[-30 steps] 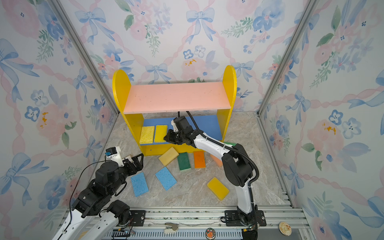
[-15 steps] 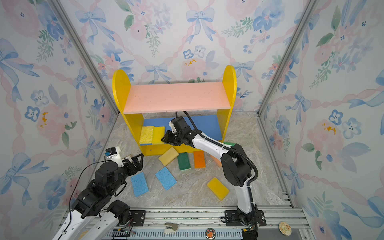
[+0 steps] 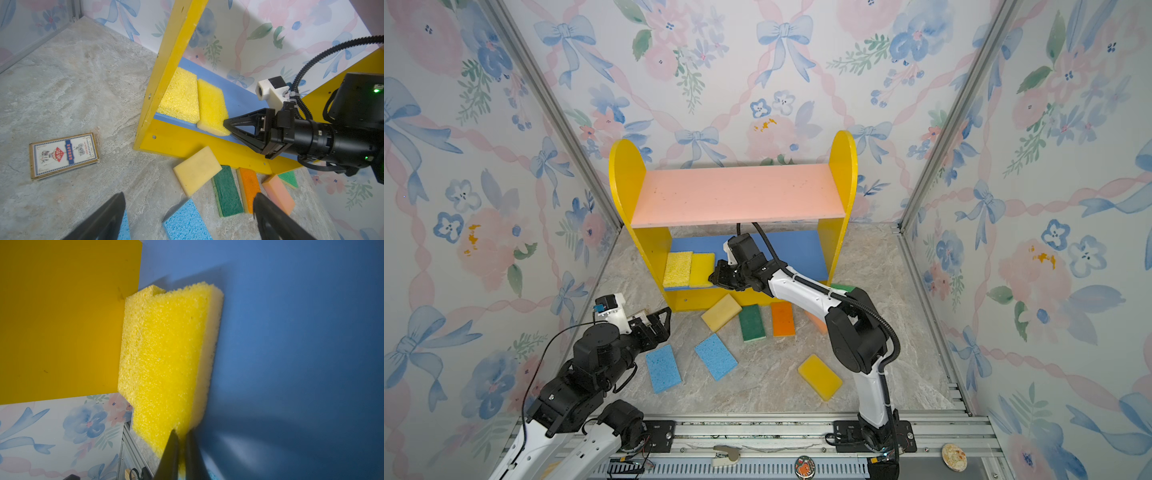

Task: Place and organize the cleaning sponges onto the shelf
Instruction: 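Press the sponge upright beside the first yellow sponge with the right gripper, then release the yellow sponge and move the right gripper over the orange sponge, then grasp the orange scrub sponge with the right gripper and lift it, then bring the orange sponge to the left gripper while the left grasps its edge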

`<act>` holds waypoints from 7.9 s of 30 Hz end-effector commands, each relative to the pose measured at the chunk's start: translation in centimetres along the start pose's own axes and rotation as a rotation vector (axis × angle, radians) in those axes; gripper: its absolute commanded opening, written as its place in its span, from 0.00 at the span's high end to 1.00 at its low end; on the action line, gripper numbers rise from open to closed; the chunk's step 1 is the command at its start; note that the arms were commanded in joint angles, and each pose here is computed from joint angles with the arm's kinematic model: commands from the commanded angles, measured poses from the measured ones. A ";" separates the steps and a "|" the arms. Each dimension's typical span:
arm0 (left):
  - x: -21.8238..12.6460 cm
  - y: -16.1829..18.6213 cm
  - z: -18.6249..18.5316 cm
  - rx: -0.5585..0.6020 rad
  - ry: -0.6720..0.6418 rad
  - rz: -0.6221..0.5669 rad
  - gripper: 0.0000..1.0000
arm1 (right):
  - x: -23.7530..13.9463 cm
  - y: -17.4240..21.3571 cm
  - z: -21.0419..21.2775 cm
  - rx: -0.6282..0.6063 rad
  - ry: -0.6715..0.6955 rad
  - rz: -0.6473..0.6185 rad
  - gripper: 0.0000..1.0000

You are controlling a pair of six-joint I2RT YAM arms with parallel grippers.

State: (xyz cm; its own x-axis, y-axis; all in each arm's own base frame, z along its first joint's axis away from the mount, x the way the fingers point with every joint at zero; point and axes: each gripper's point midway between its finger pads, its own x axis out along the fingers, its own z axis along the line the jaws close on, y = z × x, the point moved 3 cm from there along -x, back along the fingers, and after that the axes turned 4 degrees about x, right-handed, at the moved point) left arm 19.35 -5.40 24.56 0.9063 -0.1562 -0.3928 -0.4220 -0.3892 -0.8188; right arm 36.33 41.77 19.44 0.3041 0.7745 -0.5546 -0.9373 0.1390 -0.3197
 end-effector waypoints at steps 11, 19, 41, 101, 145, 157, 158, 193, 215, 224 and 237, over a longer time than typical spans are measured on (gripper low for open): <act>-0.5 -0.4 -0.1 0.009 0.008 -0.006 0.02 | -0.8 -1.3 -0.4 0.001 0.041 -0.059 0.88; -0.5 -0.5 -0.1 0.008 0.008 -0.008 0.02 | -0.9 -1.6 0.3 -0.014 0.011 -0.062 0.74; -1.5 -1.5 -2.9 -0.035 0.177 -0.018 0.02 | -11.5 1.6 0.4 -0.273 0.109 -0.182 0.21; 3.7 8.8 -5.0 -0.218 0.455 0.325 0.02 | -12.9 10.6 -16.7 -0.345 0.808 0.082 0.24; 4.3 11.9 -6.7 -0.308 0.518 0.379 0.02 | -9.5 17.2 -20.3 -0.162 0.814 0.177 0.18; 4.5 11.7 -7.4 -0.309 0.539 0.385 0.02 | -14.5 15.9 -17.2 -0.236 0.830 0.066 0.44; 4.4 11.5 -7.7 -0.312 0.554 0.380 0.02 | -15.0 15.7 -16.4 -0.252 0.806 0.057 0.44; 4.8 10.5 -10.2 -0.396 0.703 0.384 0.91 | -14.9 18.3 -1.9 -0.417 0.079 0.149 0.17; 1.5 5.6 -11.8 -0.431 0.914 0.317 0.90 | -16.6 17.6 0.3 -0.183 -0.311 0.166 0.32; 1.7 5.7 -11.8 -0.435 0.913 0.325 0.91 | -16.7 17.7 -0.4 -0.176 -0.290 0.153 0.50; 1.9 6.2 -11.6 -0.442 0.911 0.342 0.66 | -17.1 16.2 -0.7 -0.176 -0.219 0.069 0.85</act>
State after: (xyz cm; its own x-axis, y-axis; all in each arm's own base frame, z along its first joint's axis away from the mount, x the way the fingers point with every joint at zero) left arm 18.97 -18.58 22.68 0.5158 -0.8567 0.0041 -0.7786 -0.4708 -0.4150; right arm 15.40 30.86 22.18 0.1147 0.9054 -0.4088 -0.9203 -0.0580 -0.3868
